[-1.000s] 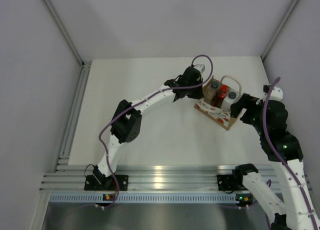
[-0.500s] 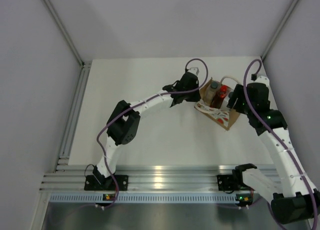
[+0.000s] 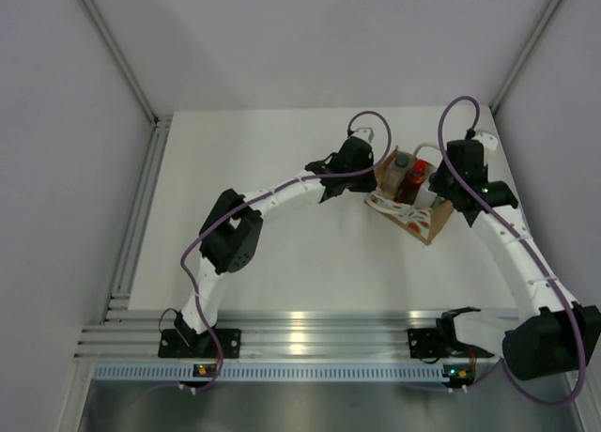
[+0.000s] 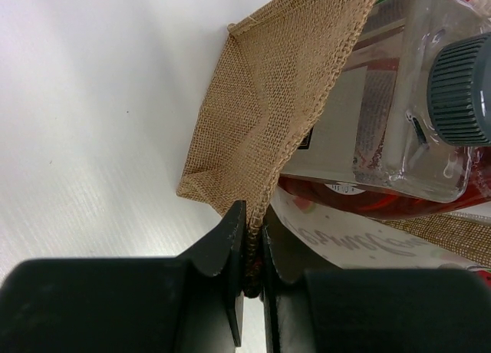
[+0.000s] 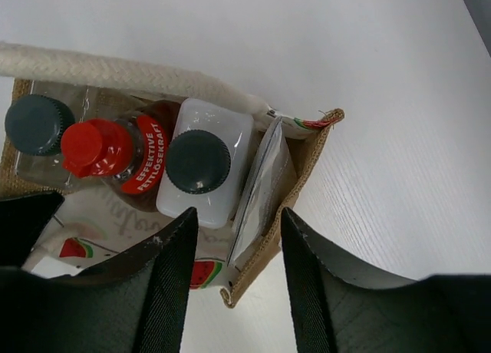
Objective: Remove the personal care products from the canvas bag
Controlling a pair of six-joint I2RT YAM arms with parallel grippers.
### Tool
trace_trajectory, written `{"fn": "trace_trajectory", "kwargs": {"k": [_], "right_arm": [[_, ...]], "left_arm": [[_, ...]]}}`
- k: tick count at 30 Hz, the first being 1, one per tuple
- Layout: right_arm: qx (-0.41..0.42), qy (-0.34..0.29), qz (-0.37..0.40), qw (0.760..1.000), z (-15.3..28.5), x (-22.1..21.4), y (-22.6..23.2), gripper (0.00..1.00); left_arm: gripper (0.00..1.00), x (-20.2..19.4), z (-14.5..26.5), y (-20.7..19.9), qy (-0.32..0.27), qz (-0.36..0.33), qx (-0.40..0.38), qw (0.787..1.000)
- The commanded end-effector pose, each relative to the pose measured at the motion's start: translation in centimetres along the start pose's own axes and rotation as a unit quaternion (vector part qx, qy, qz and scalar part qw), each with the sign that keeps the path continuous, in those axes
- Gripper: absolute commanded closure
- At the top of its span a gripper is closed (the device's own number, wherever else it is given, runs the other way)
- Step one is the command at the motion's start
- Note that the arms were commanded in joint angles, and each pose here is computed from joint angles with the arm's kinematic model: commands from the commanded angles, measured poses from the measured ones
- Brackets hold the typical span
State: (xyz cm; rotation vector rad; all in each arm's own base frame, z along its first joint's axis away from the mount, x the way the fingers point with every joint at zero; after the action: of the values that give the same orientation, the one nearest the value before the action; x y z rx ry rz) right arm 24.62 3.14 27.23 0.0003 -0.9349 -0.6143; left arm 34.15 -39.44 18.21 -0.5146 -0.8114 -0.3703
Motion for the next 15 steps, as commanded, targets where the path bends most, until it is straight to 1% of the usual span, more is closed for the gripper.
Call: {"fn": "trace_trajectory", "kwargs": {"k": [1, 4, 6, 10, 15], "right_arm": [[-0.006, -0.038, -0.034, 0.999, -1.5, 1.3, 0.3, 0.56], [-0.017, -0.036, -0.041, 0.998, -2.2, 1.1, -0.1, 0.65], [-0.024, -0.032, -0.044, 0.998, -2.6, 0.9, -0.3, 0.68], [-0.035, -0.023, -0.045, 0.998, -3.6, 0.4, -0.6, 0.72], [-0.039, -0.004, -0.046, 0.998, -5.1, -0.4, -1.0, 0.73]], "left_arm": [[1.00, 0.1, 1.9, 0.4, 0.013, -0.009, 0.017, 1.000], [1.00, 0.2, 2.2, 0.5, 0.010, -0.015, 0.022, 1.000], [1.00, 0.1, 2.2, 0.6, 0.009, -0.018, 0.026, 0.999], [1.00, 0.3, 2.5, 0.6, 0.006, -0.020, 0.028, 0.999], [1.00, 0.3, 2.6, 0.6, 0.005, -0.022, 0.026, 0.999]]}}
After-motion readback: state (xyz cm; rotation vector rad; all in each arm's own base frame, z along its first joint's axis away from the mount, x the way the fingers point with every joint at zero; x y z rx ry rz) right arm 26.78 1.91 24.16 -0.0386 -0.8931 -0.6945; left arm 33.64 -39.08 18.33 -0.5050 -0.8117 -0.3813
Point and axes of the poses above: each gripper's point midway between its finger pads, its own z axis back along the fingers, its own y axis along the line the jaws close on, x = y × z, the point moved 10 cm from there along z, back along the fingers, and after that the axes turned 12 degrees about -z, right-handed, at the moved point
